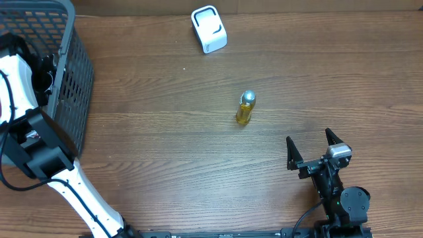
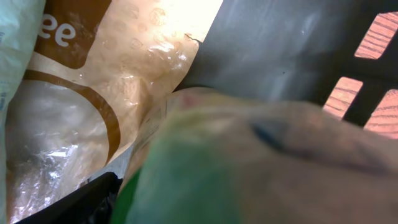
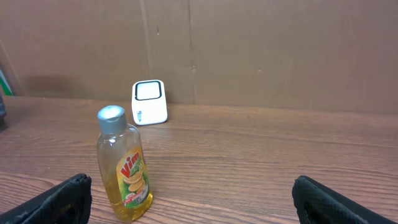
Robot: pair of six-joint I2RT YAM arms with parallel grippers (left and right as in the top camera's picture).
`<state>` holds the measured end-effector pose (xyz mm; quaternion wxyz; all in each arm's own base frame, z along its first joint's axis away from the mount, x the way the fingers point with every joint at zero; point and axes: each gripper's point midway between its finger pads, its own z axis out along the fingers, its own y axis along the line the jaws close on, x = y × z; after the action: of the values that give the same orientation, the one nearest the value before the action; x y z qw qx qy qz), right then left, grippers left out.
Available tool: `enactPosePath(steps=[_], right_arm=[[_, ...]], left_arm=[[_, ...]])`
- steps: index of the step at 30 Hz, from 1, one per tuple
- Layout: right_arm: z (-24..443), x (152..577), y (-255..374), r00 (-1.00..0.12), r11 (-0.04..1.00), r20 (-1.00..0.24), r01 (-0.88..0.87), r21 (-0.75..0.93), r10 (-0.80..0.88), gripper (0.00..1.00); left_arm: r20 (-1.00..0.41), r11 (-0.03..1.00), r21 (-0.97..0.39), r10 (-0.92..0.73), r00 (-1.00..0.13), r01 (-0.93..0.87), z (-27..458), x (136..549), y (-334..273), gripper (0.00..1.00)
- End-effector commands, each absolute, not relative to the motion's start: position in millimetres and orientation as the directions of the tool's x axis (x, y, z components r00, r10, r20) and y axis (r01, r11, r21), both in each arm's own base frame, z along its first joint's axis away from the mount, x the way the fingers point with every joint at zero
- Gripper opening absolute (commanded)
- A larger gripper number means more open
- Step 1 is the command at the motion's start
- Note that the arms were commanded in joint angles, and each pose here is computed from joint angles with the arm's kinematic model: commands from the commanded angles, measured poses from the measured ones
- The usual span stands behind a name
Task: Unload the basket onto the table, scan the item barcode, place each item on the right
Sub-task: 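Grasp the green-capped tub with the left gripper inside the basket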
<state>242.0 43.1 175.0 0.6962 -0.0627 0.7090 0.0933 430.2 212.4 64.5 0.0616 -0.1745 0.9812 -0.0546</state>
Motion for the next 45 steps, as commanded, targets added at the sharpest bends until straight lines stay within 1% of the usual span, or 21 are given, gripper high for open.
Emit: enactPosePath(steps=[1, 5, 7, 9, 13, 18, 24, 28, 30, 34, 36, 38, 41, 42, 43, 45], right_arm=[[172.2, 242.6, 40.9, -0.021, 0.977, -0.999, -0.209, 0.038, 0.034, 1.0], [172.3, 242.6, 40.9, -0.021, 0.977, -0.999, -0.209, 0.038, 0.034, 1.0], [172.3, 242.6, 40.9, -0.021, 0.977, -0.999, -0.209, 0.038, 0.034, 1.0], [172.3, 242.6, 40.9, -0.021, 0.977, -0.999, -0.209, 0.038, 0.034, 1.0], [172.3, 242.6, 40.9, -0.021, 0.977, -0.999, -0.209, 0.038, 0.034, 1.0], [172.2, 242.6, 40.9, -0.021, 0.977, -0.999, -0.209, 0.038, 0.034, 1.0], [172.3, 242.6, 40.9, -0.021, 0.977, -0.999, -0.209, 0.038, 0.034, 1.0], [172.2, 242.6, 40.9, -0.021, 0.977, -0.999, -0.209, 0.038, 0.034, 1.0], [172.3, 242.6, 40.9, -0.021, 0.977, -0.999, -0.209, 0.038, 0.034, 1.0], [172.3, 242.6, 40.9, -0.021, 0.977, -0.999, -0.209, 0.038, 0.034, 1.0], [172.3, 242.6, 40.9, -0.021, 0.977, -0.999, -0.209, 0.038, 0.034, 1.0], [172.3, 242.6, 40.9, -0.021, 0.977, -0.999, -0.209, 0.038, 0.034, 1.0], [172.3, 242.6, 40.9, -0.021, 0.977, -0.999, -0.209, 0.038, 0.034, 1.0], [172.3, 242.6, 40.9, -0.021, 0.977, -0.999, -0.209, 0.038, 0.034, 1.0], [172.2, 242.6, 40.9, -0.021, 0.977, -0.999, -0.209, 0.038, 0.034, 1.0], [172.3, 242.6, 40.9, -0.021, 0.977, -0.999, -0.209, 0.038, 0.034, 1.0]], left_arm=[[-0.098, 0.929, -0.111, -0.363, -0.926, -0.353, 61.5, 432.1, 213.9, 0.85], [-0.128, 0.931, -0.107, -0.362, -0.923, -0.35, 76.0, 438.1, 217.0, 0.89], [-0.148, 0.93, -0.105, -0.364, -0.92, -0.351, 84.5, 441.7, 219.0, 0.9], [-0.164, 0.931, -0.106, -0.363, -0.917, -0.349, 91.5, 444.8, 220.0, 0.88], [-0.16, 0.931, -0.107, -0.363, -0.918, -0.349, 89.1, 444.3, 219.7, 0.81], [-0.137, 0.93, -0.11, -0.363, -0.922, -0.35, 77.8, 442.5, 217.7, 0.84], [-0.086, 0.929, -0.116, -0.361, -0.929, -0.35, 61.1, 437.7, 212.4, 0.77], [-0.077, 0.929, -0.114, -0.361, -0.929, -0.351, 57.8, 436.2, 211.9, 0.76], [-0.076, 0.929, -0.113, -0.36, -0.93, -0.351, 57.9, 436.0, 211.8, 0.67], [-0.077, 0.929, -0.113, -0.361, -0.929, -0.352, 59.7, 435.5, 211.9, 0.55], [-0.09, 0.93, -0.111, -0.361, -0.928, -0.35, 65.1, 437.1, 212.8, 0.51], [-0.115, 0.931, -0.104, -0.361, -0.926, -0.35, 76.4, 439.5, 215.6, 0.5], [-0.169, 0.923, -0.077, -0.386, -0.907, -0.378, 103.7, 443.0, 222.6, 0.48], [-0.211, 0.911, -0.041, -0.409, -0.888, -0.41, 126.7, 443.2, 229.9, 0.43], [-0.236, 0.902, -0.021, -0.424, -0.874, -0.432, 139.9, 442.7, 234.1, 0.38], [-0.295, 0.875, 0.01, -0.46, -0.838, -0.484, 170.3, 440.6, 241.8, 0.29]])
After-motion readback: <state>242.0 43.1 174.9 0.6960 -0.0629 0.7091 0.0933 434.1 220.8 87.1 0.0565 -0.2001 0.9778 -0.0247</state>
